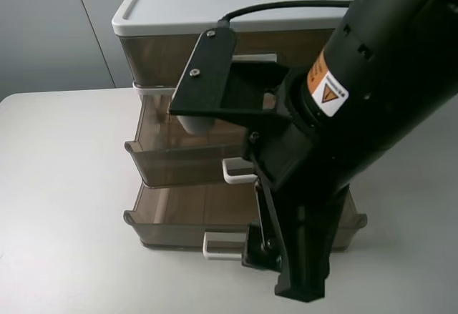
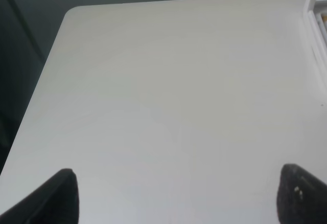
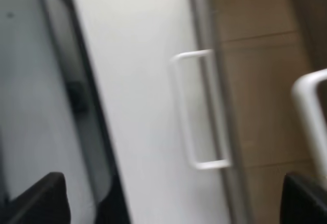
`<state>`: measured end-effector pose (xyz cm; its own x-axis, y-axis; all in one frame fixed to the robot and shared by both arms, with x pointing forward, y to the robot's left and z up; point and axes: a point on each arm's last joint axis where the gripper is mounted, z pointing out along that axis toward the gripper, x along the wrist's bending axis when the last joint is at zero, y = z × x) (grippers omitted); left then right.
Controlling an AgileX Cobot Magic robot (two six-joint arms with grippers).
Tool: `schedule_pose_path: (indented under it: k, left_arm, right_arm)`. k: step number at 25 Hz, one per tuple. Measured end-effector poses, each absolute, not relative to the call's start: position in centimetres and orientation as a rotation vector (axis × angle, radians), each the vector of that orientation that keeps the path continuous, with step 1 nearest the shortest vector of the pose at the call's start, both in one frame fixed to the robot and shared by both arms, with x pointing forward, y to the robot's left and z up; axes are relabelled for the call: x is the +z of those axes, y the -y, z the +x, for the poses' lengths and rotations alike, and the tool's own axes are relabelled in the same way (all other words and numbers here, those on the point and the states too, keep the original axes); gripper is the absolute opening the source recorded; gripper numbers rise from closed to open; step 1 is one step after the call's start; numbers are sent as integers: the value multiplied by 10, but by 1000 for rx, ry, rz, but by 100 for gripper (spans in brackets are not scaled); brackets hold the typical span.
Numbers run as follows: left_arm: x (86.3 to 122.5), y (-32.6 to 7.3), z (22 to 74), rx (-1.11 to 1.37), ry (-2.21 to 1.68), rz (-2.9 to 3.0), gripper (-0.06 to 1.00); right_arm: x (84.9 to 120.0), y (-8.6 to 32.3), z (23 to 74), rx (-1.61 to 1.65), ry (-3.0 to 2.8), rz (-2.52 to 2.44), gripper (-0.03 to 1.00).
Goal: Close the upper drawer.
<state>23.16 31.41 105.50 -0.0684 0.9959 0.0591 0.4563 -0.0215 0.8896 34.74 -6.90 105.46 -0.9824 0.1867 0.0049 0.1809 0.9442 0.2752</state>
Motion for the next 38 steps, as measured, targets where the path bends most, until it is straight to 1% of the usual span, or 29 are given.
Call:
schedule_pose_path:
  k: [3, 7, 12, 16, 24, 33, 38]
  left_arm:
    - [1055, -314, 232, 1040, -1595, 1545, 74]
    - [1055, -314, 232, 1040, -1595, 1545, 74]
    - [1055, -314, 232, 1040, -1595, 1545, 74]
    - [1055, -314, 232, 1040, -1595, 1545, 74]
    - [1055, -314, 232, 1040, -1595, 1545, 74]
    - [1055, -314, 232, 1040, -1595, 1545, 74]
    - [1055, -314, 232, 1040, -1595, 1545, 74]
  right_arm:
    - [1044, 63, 349, 370, -3114, 291, 63]
    - [1015, 50, 361, 240, -3106, 259, 63]
    - [997, 39, 374, 217, -3032, 194, 63]
    - [994, 36, 383, 240, -2952, 147, 63]
    - [995, 44, 409, 281, -2870, 214, 63]
    - [979, 47, 426, 245, -2862, 294, 63]
    - [980, 49, 436, 244, -2765, 299, 63]
